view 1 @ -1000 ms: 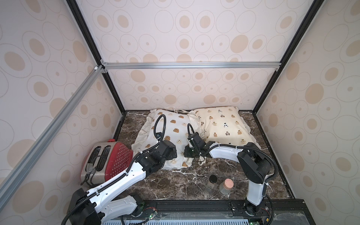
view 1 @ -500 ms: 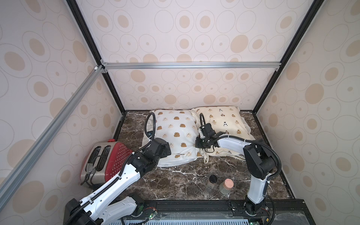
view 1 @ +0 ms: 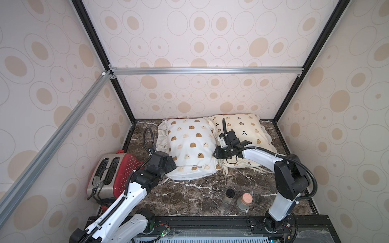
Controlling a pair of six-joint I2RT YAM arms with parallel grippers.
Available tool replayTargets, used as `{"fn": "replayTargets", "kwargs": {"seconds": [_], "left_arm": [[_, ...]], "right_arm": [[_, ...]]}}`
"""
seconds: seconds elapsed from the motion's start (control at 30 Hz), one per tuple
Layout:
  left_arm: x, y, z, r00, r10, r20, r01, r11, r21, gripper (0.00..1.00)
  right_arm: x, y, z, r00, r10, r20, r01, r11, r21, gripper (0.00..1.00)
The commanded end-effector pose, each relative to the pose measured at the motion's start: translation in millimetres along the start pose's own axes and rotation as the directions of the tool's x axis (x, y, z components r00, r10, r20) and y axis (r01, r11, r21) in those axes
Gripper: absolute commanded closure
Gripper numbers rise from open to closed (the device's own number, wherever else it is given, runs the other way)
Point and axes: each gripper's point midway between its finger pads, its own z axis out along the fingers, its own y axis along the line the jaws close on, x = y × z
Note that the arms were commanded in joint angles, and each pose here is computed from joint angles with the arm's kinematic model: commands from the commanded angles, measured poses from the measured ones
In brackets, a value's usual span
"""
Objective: Zip up pillowcases
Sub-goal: Pick up the pillowcase from the center of the board.
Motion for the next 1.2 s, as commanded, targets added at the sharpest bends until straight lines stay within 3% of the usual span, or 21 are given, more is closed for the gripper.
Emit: {"fn": "replayTargets", "kwargs": {"seconds": [0.0,0.23,0.5,0.63,1.03,1.17], "left_arm": [[1.1,11.4,0.6,0.998,-0.07,0.009,0.07,0.997,-0.012,0.1],[19.2,42.4,14.7,0.988,-0.151,-0.026,0.148,0.986,-0.073,0.18],[36.0,65.7,29.6,0.973,-0.231,-0.023,0.227,0.966,-0.127,0.38],[37.3,71.8,36.7,0.971,-0.24,-0.014,0.235,0.96,-0.15,0.45],[36.6,63.2,70.1,0.959,-0.279,-0.045,0.271,0.953,-0.136,0.51],[44.8,66.7,83.2,0.941,-0.331,-0.07,0.32,0.938,-0.131,0.58]], "right_arm": [[18.2,13.9,-13.4,0.999,0.014,-0.033,-0.016,0.998,-0.054,0.61],[62.6,40.8,-11.4,0.993,-0.035,-0.116,0.027,0.997,-0.069,0.56],[101.0,70.1,12.0,0.985,-0.031,-0.172,0.01,0.993,-0.117,0.55],[106.5,74.2,20.3,0.983,-0.017,-0.183,-0.009,0.991,-0.136,0.55],[106.3,68.9,30.7,0.979,-0.033,-0.199,0.013,0.995,-0.101,0.54],[106.6,68.3,34.7,0.977,-0.04,-0.21,0.02,0.995,-0.095,0.54]]}}
